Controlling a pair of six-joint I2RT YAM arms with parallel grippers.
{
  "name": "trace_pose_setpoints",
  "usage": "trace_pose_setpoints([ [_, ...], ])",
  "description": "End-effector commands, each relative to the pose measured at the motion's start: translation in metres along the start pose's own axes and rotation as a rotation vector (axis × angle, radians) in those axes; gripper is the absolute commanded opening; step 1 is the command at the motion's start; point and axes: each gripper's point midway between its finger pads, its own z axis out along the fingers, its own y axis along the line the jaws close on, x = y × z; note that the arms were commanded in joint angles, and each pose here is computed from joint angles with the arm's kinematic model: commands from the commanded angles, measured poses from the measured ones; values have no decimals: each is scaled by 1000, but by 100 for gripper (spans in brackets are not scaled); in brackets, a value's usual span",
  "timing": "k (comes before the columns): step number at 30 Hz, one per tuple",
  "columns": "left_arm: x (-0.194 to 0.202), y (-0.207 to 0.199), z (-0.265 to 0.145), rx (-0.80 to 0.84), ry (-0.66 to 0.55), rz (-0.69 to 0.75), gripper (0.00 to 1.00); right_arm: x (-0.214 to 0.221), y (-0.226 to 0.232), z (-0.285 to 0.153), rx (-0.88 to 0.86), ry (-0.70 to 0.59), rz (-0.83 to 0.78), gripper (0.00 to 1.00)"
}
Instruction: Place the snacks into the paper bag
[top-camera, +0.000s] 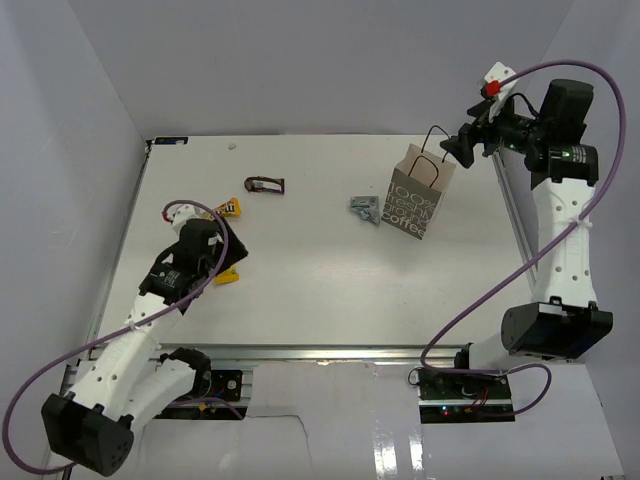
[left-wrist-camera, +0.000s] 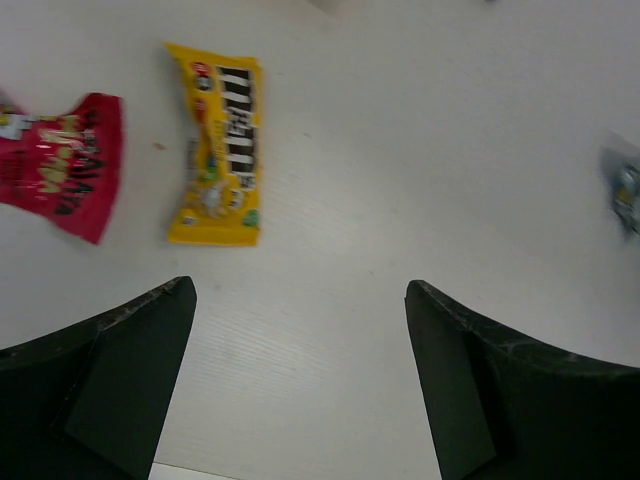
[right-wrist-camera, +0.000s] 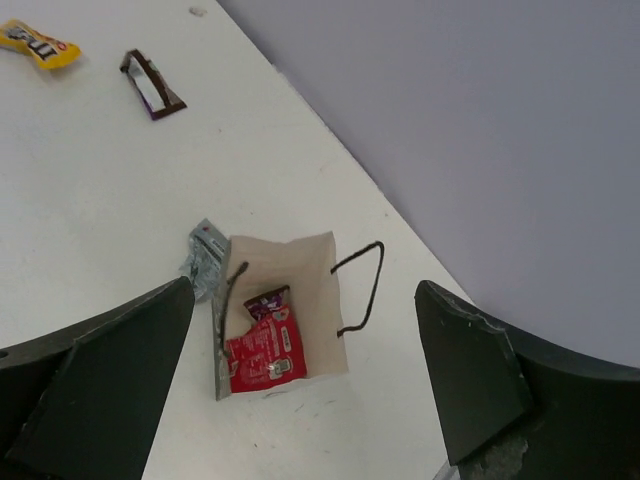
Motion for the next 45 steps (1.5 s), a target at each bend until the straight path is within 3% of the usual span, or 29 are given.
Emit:
trace_pose_setpoints([
  [1, -5, 55, 3, -174, 49, -14, 96, -30, 37, -17, -126, -41, -45, 97],
  [4, -18, 102, 11, -369, 25, -45, 93, 9, 77, -16, -251, 57, 20, 98],
  [8, -21, 126, 32, -495, 51, -3, 92, 48, 115, -23, -305, 105, 52, 97],
  [11, -6, 149, 58, -627, 146, 31, 92, 60, 132, -28, -324, 112, 62, 97],
  [20, 0, 161, 105, -679, 226, 68, 91, 79, 161, -33, -385, 116, 130, 98],
  [24, 10, 171, 110, -700, 258, 67, 81, 84, 170, -34, -407, 113, 156, 98],
  [27, 19, 173, 112, -693, 280, 58, 65, 83, 175, -35, -428, 102, 150, 98],
  [28, 19, 172, 113, -688, 282, 56, 50, 78, 180, -37, -453, 77, 142, 98],
  [30, 20, 170, 112, -674, 284, 50, 34, 72, 190, -43, -499, 51, 139, 98],
  [31, 20, 169, 112, -666, 283, 47, 22, 63, 194, -45, -522, 6, 111, 98],
  [35, 5, 151, 105, -585, 239, 24, 4, 49, 203, -51, -564, -41, 90, 98],
  [39, -18, 115, 90, -409, 177, -17, 0, 44, 212, -52, -600, -55, 80, 98],
  [43, -36, 51, 66, -68, 128, -57, 0, 36, 254, -55, -754, -83, 22, 98],
  [44, -33, 23, 56, 88, 157, -73, 0, 36, 274, -55, -826, -78, 16, 98],
  [45, -50, -3, 40, 230, 82, -60, 0, 39, 282, -53, -847, -58, -6, 98],
])
